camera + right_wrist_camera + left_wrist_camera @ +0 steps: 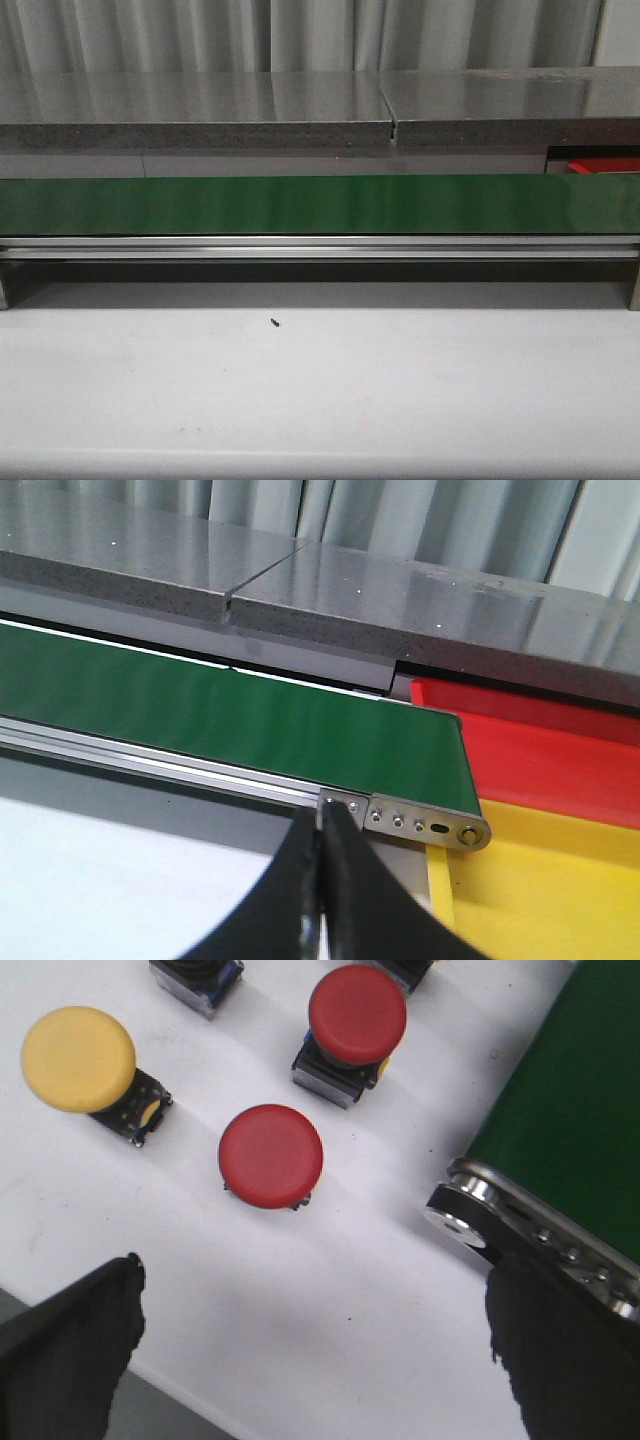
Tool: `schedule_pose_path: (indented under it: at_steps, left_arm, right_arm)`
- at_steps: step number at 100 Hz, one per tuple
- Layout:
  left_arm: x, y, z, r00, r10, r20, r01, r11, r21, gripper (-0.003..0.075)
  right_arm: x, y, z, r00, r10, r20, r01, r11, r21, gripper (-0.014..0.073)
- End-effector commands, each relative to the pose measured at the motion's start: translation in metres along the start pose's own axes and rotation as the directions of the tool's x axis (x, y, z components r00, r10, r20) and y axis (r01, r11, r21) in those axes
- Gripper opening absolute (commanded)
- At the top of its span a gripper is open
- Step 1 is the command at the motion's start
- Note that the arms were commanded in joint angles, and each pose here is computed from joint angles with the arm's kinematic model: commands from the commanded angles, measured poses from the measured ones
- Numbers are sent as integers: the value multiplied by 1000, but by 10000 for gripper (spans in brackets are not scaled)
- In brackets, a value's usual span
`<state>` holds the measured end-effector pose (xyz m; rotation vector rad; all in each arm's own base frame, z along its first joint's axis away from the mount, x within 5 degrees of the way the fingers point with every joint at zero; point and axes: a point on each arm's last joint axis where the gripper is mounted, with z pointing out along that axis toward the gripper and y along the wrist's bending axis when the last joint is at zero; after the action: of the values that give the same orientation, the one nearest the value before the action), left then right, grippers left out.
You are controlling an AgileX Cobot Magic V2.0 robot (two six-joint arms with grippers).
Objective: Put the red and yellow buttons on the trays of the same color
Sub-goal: 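Grasp a red-capped button with the left gripper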
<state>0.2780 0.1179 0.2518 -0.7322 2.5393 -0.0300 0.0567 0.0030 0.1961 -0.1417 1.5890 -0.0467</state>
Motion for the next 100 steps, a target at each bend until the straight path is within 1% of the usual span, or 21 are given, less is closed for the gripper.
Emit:
schedule_pose_path:
  at_steps: [1, 34, 52, 63, 70, 79, 91, 100]
  left_arm:
    - [-17, -2, -6, 996, -22, 86, 21, 1000, 16, 650]
    - [-37, -1, 30, 999, -23, 32, 23, 1000, 3, 650]
    - [-43, -1, 47, 1000, -25, -15, 24, 1000, -3, 649]
    - [-43, 0, 53, 999, -22, -27, 22, 1000, -8, 620]
    - [-43, 0, 55, 999, -24, -34, 24, 1000, -8, 579]
    - [-42, 1, 58, 999, -25, -44, 25, 1000, -9, 504]
    - [-42, 1, 59, 999, -25, -46, 25, 1000, -10, 362]
    - [-42, 1, 59, 999, -25, -46, 25, 1000, -10, 235]
  right_arm:
    - [-8, 0, -1, 996, -3, 92, 2, 1000, 7, -69]
    - [-8, 0, -1, 996, -3, 92, 2, 1000, 7, -69]
    - [-8, 0, -1, 996, -3, 92, 2, 1000, 7, -69]
    - [-8, 0, -1, 996, -3, 92, 2, 1000, 7, -69]
    - [-8, 0, -1, 996, -3, 92, 2, 1000, 7, -69]
    - [-8, 0, -1, 996, -3, 92, 2, 1000, 7, -69]
    - [-8, 0, -1, 996, -3, 92, 2, 1000, 7, -69]
    - [-8, 0, -1, 996, -3, 92, 2, 1000, 7, -69]
